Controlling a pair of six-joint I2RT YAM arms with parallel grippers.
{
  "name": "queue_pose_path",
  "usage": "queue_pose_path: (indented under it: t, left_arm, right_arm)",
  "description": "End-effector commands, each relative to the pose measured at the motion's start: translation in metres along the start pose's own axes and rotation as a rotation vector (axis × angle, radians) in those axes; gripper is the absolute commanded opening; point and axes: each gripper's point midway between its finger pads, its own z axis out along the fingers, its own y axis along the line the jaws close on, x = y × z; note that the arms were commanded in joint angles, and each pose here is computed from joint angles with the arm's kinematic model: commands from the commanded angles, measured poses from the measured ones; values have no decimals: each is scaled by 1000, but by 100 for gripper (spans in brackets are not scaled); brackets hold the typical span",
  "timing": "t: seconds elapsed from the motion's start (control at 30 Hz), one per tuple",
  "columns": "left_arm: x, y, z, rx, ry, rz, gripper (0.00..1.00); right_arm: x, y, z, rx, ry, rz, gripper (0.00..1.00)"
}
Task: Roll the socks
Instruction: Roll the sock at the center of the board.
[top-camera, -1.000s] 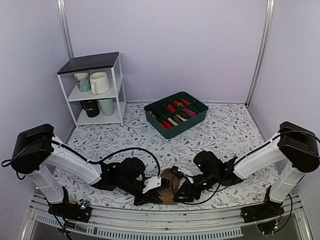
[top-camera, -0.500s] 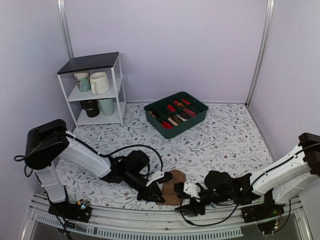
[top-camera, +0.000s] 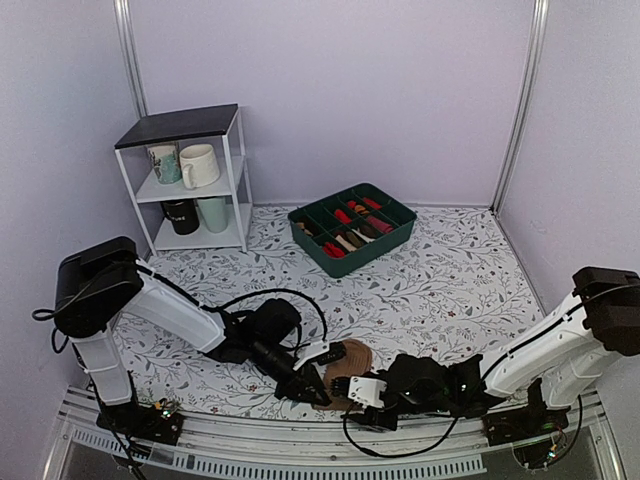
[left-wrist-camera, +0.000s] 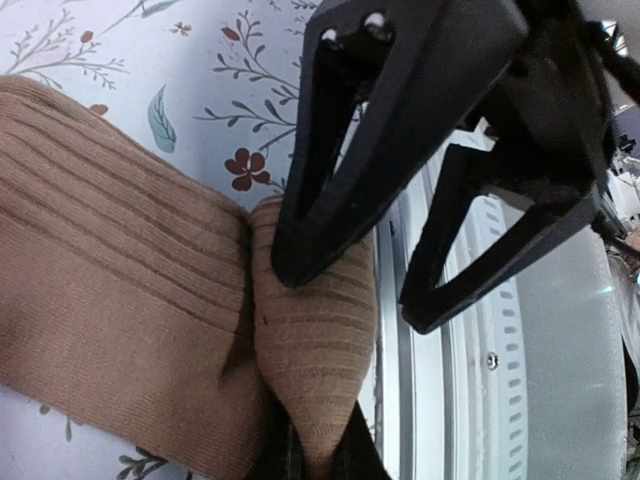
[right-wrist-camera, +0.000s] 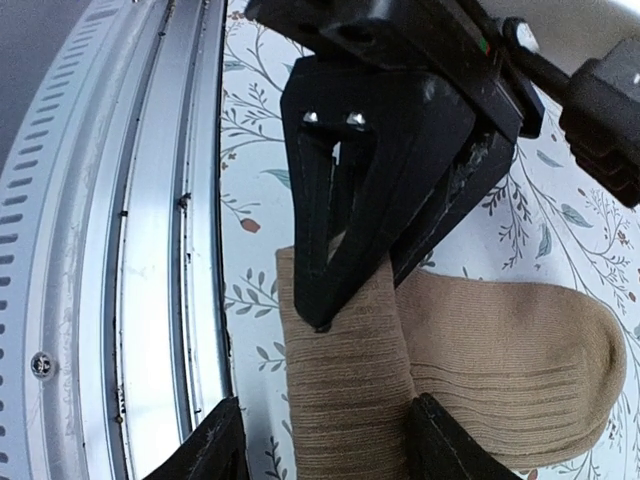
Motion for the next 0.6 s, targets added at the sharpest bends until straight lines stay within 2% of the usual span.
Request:
queue_pose_path:
  t: [0.0,0.1,0.23,0.33,0.37,0.57]
  left_arm:
    - [64,11,5,-37,187,-153,0]
    - [64,12,6,-37,185,-153,0]
    - [58,15,7,-43,174,-139,1]
    - [46,15,4,-58,132,-110,18]
    - [41,15,2,-66,117,-95,19]
    - [5,15,-20,-169,-7,40,20]
  right_arm:
    - [20,3,7,0,85,8,53]
    - [30,6,7,-11,118,41,46]
    - [39,10,15,-21,165,67,31]
    - [57,16,22,-41,239,101,21]
    - [61,19,23,-52,253,108,18]
    - [75,24,17,-85,289,242,15]
